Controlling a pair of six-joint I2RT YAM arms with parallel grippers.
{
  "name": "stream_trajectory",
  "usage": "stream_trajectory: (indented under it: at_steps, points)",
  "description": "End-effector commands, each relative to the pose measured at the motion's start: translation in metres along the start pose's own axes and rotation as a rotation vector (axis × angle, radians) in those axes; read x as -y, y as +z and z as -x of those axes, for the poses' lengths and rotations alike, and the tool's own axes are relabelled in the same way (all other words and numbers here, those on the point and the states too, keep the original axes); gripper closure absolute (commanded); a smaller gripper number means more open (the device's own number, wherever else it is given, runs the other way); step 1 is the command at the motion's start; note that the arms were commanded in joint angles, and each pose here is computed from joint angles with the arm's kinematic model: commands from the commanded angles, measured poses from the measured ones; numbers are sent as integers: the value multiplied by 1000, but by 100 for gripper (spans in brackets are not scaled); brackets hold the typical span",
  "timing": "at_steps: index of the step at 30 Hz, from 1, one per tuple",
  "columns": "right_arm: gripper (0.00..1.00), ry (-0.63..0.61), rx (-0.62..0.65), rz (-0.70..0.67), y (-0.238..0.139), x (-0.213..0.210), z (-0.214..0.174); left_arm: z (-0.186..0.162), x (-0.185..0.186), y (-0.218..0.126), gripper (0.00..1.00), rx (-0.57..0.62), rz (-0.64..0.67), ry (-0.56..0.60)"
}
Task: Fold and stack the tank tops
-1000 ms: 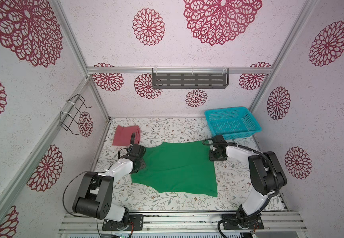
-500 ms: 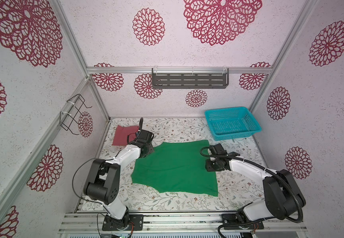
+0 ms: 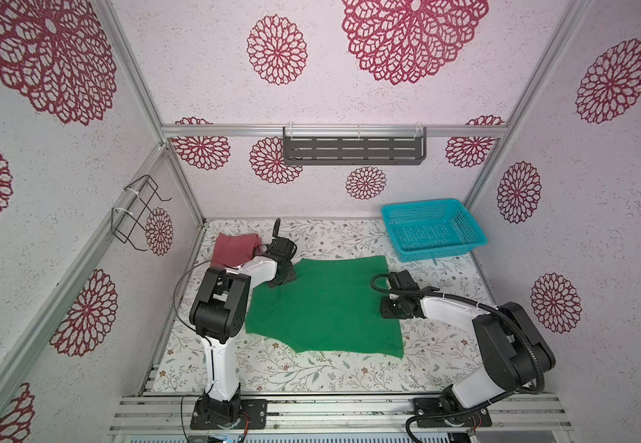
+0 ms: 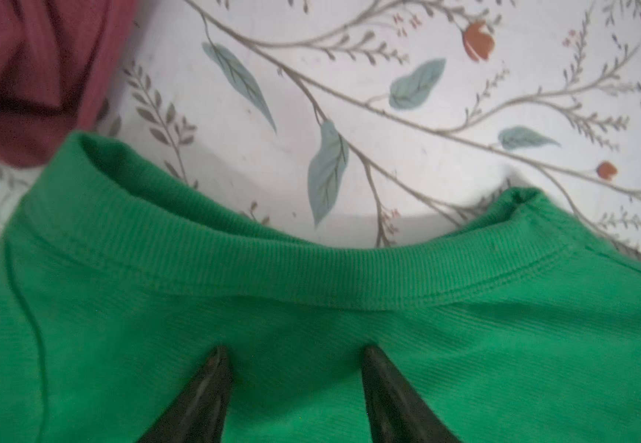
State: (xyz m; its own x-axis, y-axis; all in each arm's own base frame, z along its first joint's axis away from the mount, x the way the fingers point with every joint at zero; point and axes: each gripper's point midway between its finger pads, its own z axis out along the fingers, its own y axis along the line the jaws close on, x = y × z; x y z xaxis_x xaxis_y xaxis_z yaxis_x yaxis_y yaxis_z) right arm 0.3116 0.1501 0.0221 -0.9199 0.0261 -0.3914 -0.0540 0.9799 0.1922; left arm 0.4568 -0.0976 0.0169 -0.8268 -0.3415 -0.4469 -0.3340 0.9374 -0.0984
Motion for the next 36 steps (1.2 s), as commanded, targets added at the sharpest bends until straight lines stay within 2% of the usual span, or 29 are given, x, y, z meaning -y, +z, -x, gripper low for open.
stream_trajectory:
  at_steps: [1, 6, 9, 11, 14, 18, 20, 22, 23, 25, 27, 28, 32, 36]
  points:
    - [62, 20, -36, -16, 22, 5, -5, 1, -26, 18, 41, -51, 81, 33]
    - [62, -6, -16, -14, 29, -2, 14, 24, -32, 20, 41, -39, 111, 53]
    - [59, -33, -5, -3, 17, -11, 29, 37, -29, 6, 40, -28, 122, 83]
    - [57, -54, 24, 4, -2, -16, 41, 49, -25, -16, 37, 12, 118, 112]
    - [51, -92, 41, -41, -36, -10, 48, 67, -19, -68, 29, 97, 117, 149]
    - [45, -80, 26, -88, -70, 4, 31, 64, -14, -143, 22, 192, 87, 163]
    - [45, -51, 12, -96, -83, 11, 16, 44, -10, -172, 21, 207, 34, 145]
    - [46, -17, -8, -72, -93, 13, -2, 6, -5, -188, 21, 178, -51, 114]
    - [47, -7, -20, -26, -97, 8, -10, -11, -4, -193, 21, 156, -90, 96]
    - [48, 16, -36, 146, -109, -16, -24, -55, -2, -201, 21, 57, -205, -12]
    - [49, 46, -41, 215, -118, -24, -32, -97, 12, -206, 21, -31, -354, -116]
    - [50, 55, -45, 209, -120, -22, -36, -115, 20, -212, 21, -47, -423, -157]
    - [51, 66, -57, 142, -117, -7, -46, -181, 32, -215, 22, -131, -546, -327]
    - [51, 82, -59, 118, -110, 0, -52, -220, 33, -211, 30, -152, -539, -463]
